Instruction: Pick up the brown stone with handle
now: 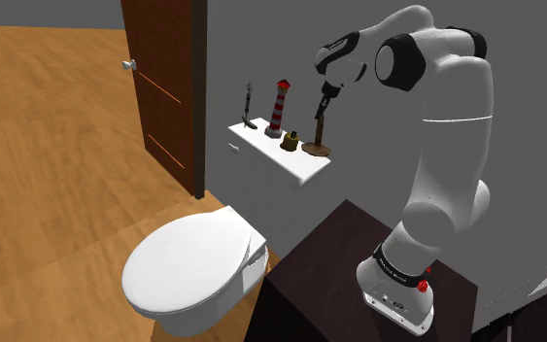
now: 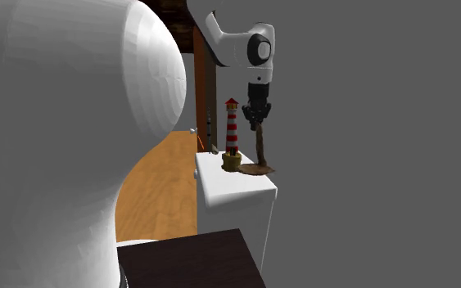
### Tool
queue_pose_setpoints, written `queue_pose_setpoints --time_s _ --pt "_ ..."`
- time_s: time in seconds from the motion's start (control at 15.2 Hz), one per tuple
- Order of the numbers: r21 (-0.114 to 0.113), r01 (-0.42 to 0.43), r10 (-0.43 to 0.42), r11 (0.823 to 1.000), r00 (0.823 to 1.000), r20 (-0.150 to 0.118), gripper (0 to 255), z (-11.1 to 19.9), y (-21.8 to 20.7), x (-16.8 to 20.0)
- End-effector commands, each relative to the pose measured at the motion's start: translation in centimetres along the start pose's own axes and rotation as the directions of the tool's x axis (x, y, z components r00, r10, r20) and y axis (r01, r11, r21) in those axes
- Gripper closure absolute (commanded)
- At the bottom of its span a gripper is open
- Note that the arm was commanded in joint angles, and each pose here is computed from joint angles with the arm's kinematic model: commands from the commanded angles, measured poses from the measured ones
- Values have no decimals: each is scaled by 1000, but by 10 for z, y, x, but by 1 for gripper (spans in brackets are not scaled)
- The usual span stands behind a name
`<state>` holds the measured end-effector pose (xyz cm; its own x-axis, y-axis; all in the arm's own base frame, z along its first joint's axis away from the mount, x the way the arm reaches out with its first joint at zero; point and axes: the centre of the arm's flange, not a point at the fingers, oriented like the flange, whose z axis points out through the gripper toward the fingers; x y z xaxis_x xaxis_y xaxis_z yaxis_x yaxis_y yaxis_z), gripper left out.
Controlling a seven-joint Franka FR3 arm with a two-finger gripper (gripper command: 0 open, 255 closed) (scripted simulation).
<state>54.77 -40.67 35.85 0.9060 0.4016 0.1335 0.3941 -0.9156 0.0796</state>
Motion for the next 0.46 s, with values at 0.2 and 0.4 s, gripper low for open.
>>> queue_pose_setpoints --time_s 0.2,0.4 --pt "-32 -7 7 999 1000 -10 255 -36 8 0" --pt "-32 -7 7 999 1000 -10 255 -42 9 1"
